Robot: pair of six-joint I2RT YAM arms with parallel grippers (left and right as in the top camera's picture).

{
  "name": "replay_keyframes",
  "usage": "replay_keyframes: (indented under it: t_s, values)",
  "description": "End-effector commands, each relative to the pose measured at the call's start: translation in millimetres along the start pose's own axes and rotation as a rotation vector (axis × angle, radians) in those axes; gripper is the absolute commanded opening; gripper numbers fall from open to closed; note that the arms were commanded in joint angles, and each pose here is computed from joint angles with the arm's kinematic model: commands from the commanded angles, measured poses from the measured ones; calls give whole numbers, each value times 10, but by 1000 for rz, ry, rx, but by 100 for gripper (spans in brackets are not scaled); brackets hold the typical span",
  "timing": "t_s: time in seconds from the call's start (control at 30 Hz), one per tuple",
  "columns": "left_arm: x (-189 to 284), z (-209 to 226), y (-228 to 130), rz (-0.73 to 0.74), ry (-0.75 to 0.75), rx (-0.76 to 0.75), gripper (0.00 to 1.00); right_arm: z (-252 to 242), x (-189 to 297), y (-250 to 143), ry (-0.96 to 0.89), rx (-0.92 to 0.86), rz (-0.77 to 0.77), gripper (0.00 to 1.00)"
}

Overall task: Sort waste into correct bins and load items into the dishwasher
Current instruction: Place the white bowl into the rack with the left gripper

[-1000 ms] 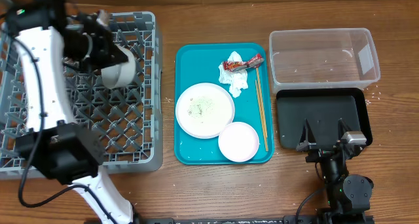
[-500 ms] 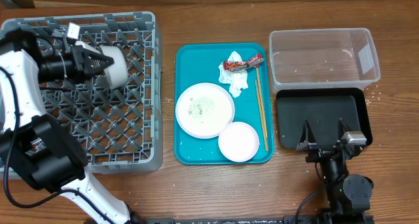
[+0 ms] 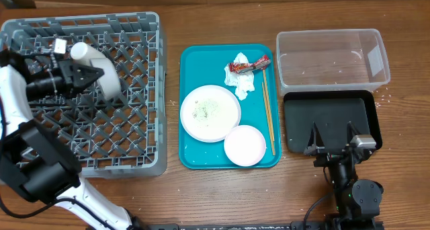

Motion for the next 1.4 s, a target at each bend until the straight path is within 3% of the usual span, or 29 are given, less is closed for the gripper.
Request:
replay_keyframes:
  t_s: [0.0,0.5,0.97,1.03,1.07,1.1,1.13,1.2,1.37]
  values:
    - [20,-62,7,-2,17,-57,4,-9,0,-19,-1,3,-5,100]
    - [-131,-27,-26,-64,-97,-59,4,-9,0,-19,-1,3,-5,100]
    - [28,390,-254,101,241,155,9,-9,0,-19,-1,3,-5,100]
    - [91,445,-260,117,305,174,13,-9,0,-19,-1,3,-5,100]
    - [125,473,-261,127,342,178,20,-9,0,-19,-1,3,-5,100]
    - [208,546,-265,159,452,192,52,-9,0,-19,-1,3,-5,100]
    - [248,577,-266,173,504,206,60,-9,0,-19,-1,3,-5,100]
    - [350,644,-268,195,625,243,68,-9,0,-19,-1,3,-5,100]
    - [626,785,-265,216,915,330,69,-9,0,-19,-1,3,-5,100]
Point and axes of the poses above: each gripper's point midway between its finger pads, its own x axis back along the fingers, its own z axis along the line the jaws close on, y = z × x, the point moved 6 cm from there along x, back along the fingers, and after that the axes turned 13 degrees about -x, right-handed, at the moved point
